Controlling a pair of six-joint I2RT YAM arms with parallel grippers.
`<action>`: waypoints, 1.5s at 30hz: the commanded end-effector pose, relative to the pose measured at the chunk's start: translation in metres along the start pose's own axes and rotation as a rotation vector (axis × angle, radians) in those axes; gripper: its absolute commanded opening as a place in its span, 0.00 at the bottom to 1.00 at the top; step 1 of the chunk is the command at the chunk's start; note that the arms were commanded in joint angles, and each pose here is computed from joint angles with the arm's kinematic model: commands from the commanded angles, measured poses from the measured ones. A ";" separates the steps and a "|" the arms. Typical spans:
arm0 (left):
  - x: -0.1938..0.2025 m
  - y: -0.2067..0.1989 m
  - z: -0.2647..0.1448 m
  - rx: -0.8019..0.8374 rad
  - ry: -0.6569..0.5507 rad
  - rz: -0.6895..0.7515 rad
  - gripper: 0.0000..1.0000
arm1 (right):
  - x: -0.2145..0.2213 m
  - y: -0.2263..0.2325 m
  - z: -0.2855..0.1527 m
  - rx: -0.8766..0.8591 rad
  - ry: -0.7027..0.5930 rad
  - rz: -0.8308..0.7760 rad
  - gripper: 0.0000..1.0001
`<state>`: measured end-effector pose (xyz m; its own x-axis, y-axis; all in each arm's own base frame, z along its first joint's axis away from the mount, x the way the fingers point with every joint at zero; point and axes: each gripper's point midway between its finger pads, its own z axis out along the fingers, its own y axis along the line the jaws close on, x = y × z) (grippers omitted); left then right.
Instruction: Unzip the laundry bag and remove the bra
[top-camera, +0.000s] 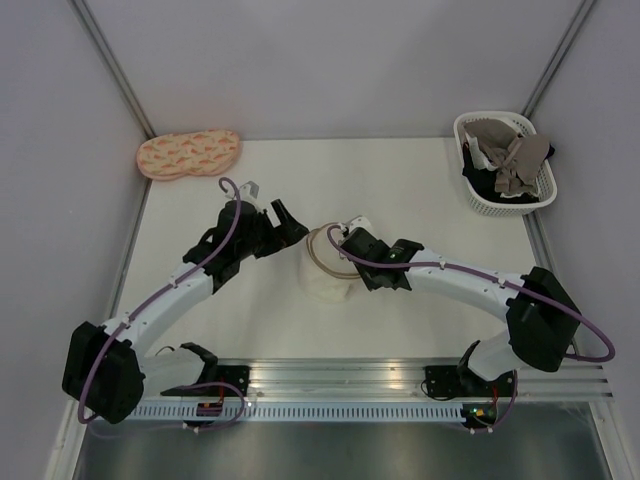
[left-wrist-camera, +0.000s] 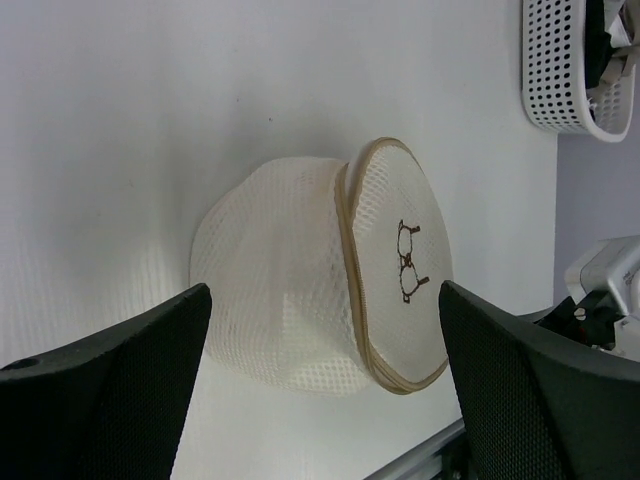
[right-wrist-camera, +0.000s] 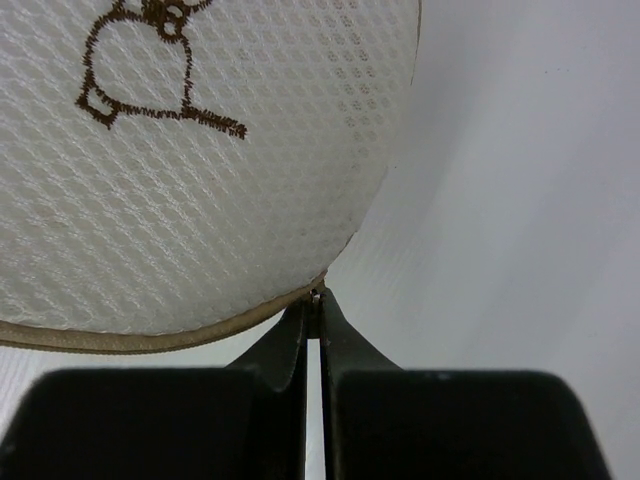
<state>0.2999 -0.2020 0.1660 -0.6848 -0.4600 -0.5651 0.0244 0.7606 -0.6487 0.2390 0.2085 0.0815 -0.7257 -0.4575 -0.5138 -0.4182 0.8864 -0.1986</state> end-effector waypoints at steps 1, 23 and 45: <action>-0.018 -0.020 0.004 0.046 -0.060 0.159 0.96 | -0.008 -0.001 -0.007 -0.016 -0.034 0.004 0.00; -0.001 0.018 0.025 -0.273 -0.010 0.409 0.02 | -0.009 0.001 -0.005 -0.019 -0.034 0.004 0.00; 0.074 -0.006 0.002 0.092 0.110 0.103 0.02 | -0.047 0.099 -0.119 -0.795 -0.234 -0.042 0.82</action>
<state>0.2521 -0.2202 0.0976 -0.7681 -0.2312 -0.5972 0.1295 0.8572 -0.4984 0.1773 0.2883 0.1414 -0.6722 -0.4114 -0.6155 -0.6886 0.6528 0.3157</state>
